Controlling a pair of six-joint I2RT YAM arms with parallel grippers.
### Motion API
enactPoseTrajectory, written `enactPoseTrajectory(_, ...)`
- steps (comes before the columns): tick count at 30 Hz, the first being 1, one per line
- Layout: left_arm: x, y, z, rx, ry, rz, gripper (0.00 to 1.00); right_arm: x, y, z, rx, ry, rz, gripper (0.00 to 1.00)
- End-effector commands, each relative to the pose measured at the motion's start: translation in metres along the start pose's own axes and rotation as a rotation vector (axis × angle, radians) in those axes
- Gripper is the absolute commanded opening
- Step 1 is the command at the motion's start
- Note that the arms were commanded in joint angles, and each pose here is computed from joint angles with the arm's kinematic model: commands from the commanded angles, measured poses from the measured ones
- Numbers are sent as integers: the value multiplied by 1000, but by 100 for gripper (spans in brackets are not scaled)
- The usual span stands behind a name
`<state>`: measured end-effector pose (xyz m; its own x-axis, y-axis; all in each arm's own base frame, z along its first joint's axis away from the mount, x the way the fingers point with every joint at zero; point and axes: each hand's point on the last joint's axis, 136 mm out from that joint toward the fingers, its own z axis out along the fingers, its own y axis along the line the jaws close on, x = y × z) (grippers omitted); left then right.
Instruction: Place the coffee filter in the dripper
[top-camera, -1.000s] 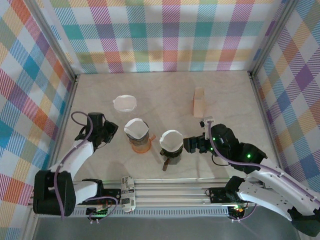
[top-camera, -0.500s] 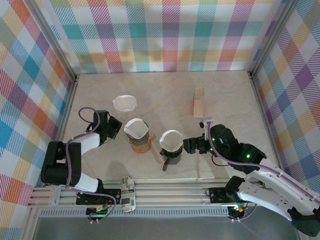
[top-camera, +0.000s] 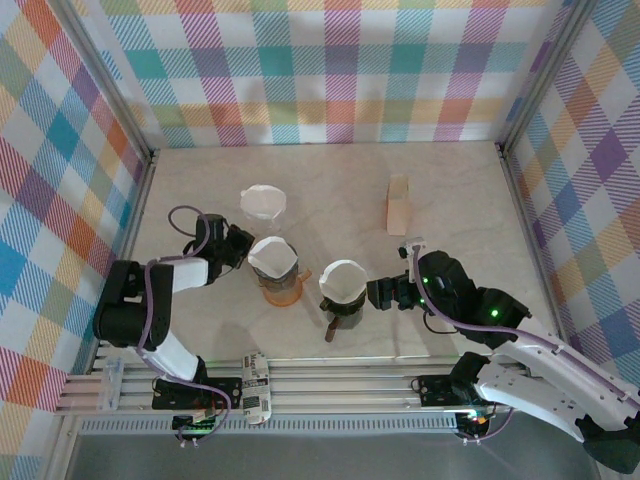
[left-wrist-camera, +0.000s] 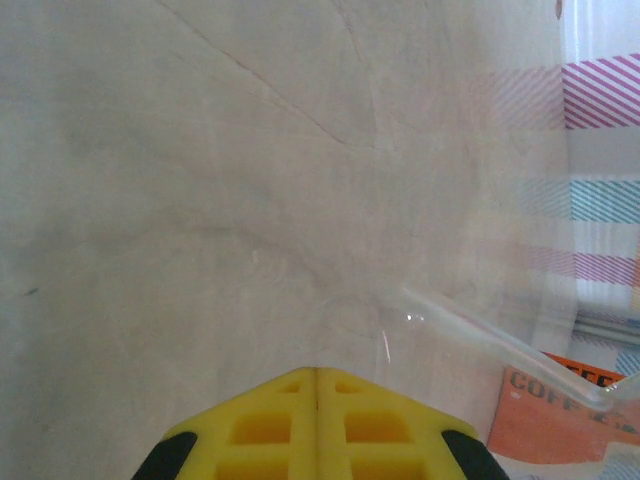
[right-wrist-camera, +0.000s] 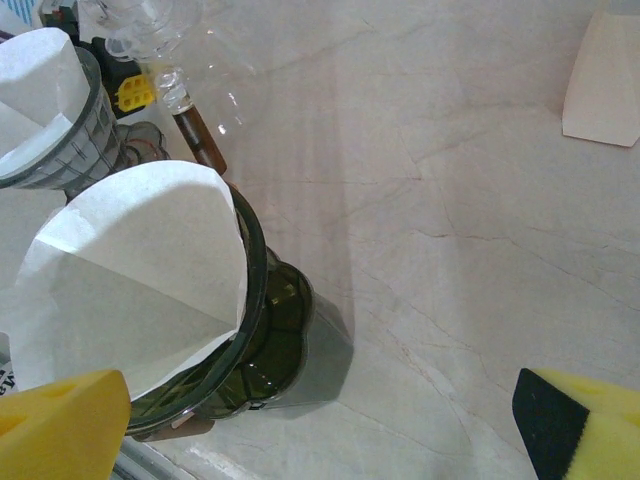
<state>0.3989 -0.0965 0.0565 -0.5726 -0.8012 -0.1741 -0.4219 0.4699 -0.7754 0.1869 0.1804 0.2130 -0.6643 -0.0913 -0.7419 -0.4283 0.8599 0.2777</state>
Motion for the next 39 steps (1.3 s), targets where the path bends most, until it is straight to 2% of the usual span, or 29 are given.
enactPoseTrajectory(1,7,-28,11,86,37,42,0,4,-4,-1,10,6,2,99)
enactPoseTrajectory(12,34,-68,49,221,216,118,0,3,-7,-2,25,-2,22,99)
enactPoseTrajectory(18,34,-68,54,201,223,121,0,3,-5,1,20,7,33,99)
enactPoseTrajectory(21,24,-61,48,143,177,118,0,2,-4,1,20,7,38,99)
enactPoseTrajectory(24,3,-52,27,98,75,109,0,-1,-5,0,27,-6,34,99)
enactPoseTrajectory(28,-21,-40,-7,4,-42,128,5,-3,-20,-1,118,-12,29,99)
enactPoseTrajectory(31,-32,-35,-35,-46,-116,133,14,-5,-21,1,126,-24,30,99)
enactPoseTrajectory(33,-39,-33,-57,-104,-175,149,24,-7,-21,2,127,-36,33,99)
enactPoseTrajectory(37,-60,-32,-116,-291,-357,269,54,-8,-30,6,179,-53,13,99)
enactPoseTrajectory(39,-68,-26,-140,-383,-431,309,64,-8,-33,8,196,-56,1,99)
